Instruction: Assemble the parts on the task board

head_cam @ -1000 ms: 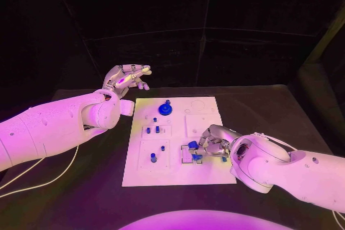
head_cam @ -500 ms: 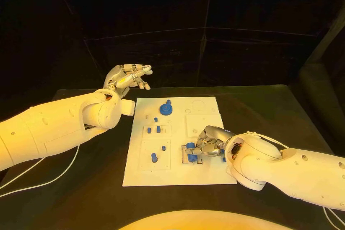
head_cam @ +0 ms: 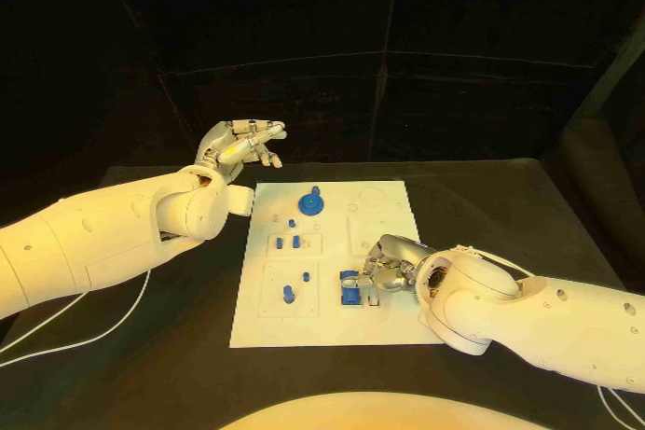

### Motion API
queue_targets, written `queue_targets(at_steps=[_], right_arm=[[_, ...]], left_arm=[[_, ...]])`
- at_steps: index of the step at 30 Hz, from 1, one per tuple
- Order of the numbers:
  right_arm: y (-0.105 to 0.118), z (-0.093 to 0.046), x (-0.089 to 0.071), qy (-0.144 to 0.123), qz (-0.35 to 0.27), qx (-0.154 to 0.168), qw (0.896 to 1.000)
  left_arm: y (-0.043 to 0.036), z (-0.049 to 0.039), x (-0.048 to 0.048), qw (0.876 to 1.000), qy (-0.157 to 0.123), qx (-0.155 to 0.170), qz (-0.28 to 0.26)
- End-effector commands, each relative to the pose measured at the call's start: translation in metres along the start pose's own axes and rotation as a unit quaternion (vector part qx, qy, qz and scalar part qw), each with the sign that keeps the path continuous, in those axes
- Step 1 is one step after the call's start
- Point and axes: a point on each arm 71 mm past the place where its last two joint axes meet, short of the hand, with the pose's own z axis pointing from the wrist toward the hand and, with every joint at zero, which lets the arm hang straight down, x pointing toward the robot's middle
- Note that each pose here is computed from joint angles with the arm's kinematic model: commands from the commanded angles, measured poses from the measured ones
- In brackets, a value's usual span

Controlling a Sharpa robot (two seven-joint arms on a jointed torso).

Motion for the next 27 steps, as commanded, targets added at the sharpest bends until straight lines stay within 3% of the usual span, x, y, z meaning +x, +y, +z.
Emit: queue_targets(at_steps=[1, 15, 22, 27], right_arm=[[0.001, 0.0, 0.0, 0.001, -0.008, -0.003, 1.0], [-0.004, -0.005, -0.006, -0.021, -0.005, -0.015, 1.0], [-0.017, -0.022, -0.017, -0.046, 0.019, -0.04, 0.998], [-0.04, -0.035, -0.028, -0.059, 0.032, -0.023, 0.997]], left_arm=[[-0.0013, 0.0006, 0.0012, 1.0, 0.005, 0.003, -0.003], [-0.0015, 0.0, -0.0002, 1.0, 0.003, 0.003, -0.003], [-0.0017, -0.0003, -0.0015, 1.0, 0.002, 0.003, -0.002], [-0.0017, -0.0004, -0.0018, 1.0, 0.002, 0.003, -0.002]])
